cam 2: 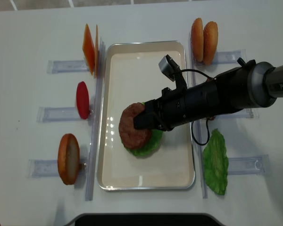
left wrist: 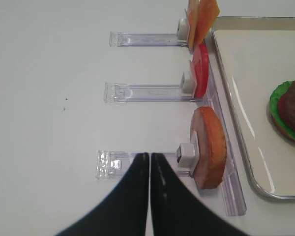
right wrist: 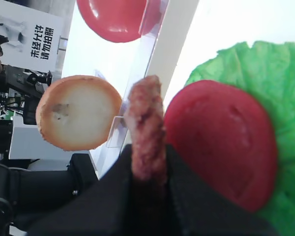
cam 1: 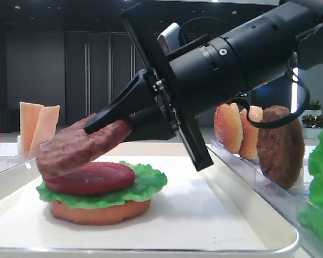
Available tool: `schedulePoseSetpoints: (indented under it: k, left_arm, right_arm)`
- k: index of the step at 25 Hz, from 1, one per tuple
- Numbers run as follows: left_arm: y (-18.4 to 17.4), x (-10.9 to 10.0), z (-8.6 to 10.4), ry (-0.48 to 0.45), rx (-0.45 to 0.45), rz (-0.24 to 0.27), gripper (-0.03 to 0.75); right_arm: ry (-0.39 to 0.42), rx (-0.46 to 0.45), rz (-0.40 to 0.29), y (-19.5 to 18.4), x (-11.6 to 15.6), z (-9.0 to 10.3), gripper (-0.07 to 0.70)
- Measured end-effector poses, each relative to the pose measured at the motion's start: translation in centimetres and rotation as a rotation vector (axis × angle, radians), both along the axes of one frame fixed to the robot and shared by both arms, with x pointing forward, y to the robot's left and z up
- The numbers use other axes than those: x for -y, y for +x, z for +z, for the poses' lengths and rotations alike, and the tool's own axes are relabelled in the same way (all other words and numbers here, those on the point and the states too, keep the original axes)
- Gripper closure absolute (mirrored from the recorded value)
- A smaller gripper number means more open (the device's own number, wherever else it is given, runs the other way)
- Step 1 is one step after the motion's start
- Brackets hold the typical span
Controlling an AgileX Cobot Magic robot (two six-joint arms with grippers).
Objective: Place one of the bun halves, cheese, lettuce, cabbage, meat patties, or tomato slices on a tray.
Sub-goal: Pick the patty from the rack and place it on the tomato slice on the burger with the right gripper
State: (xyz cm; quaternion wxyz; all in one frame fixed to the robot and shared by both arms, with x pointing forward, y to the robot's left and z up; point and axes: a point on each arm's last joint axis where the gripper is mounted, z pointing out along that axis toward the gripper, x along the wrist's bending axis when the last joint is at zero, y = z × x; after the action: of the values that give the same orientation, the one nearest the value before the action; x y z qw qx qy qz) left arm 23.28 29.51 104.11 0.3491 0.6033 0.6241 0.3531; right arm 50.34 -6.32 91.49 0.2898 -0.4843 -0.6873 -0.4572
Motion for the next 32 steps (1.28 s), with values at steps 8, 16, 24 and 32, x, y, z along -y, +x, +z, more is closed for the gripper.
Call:
schedulePoseSetpoints:
  k: [8,16,24,32]
  left_arm:
    - [0.0,0.0,0.0,-0.002,0.0,0.001,0.722]
    - [0.0,0.0,0.0,-0.002,0.0,0.001,0.722]
    - [0.0,0.0,0.0,-0.002,0.0,0.001,0.722]
    - [0.0,0.0,0.0,-0.002,0.0,0.001,0.722]
  right_arm:
    - [-0.001,0.024,0.011,0.0,0.0,0.0,0.513]
    - [-0.002,0.043,0.019,0.0,0.0,0.0,0.255]
    - [0.015,0.073,0.019,0.1,-0.1,1.1,0.216]
    - [-0.002,0.092,0.014,0.3,-0.1,1.2,0.205]
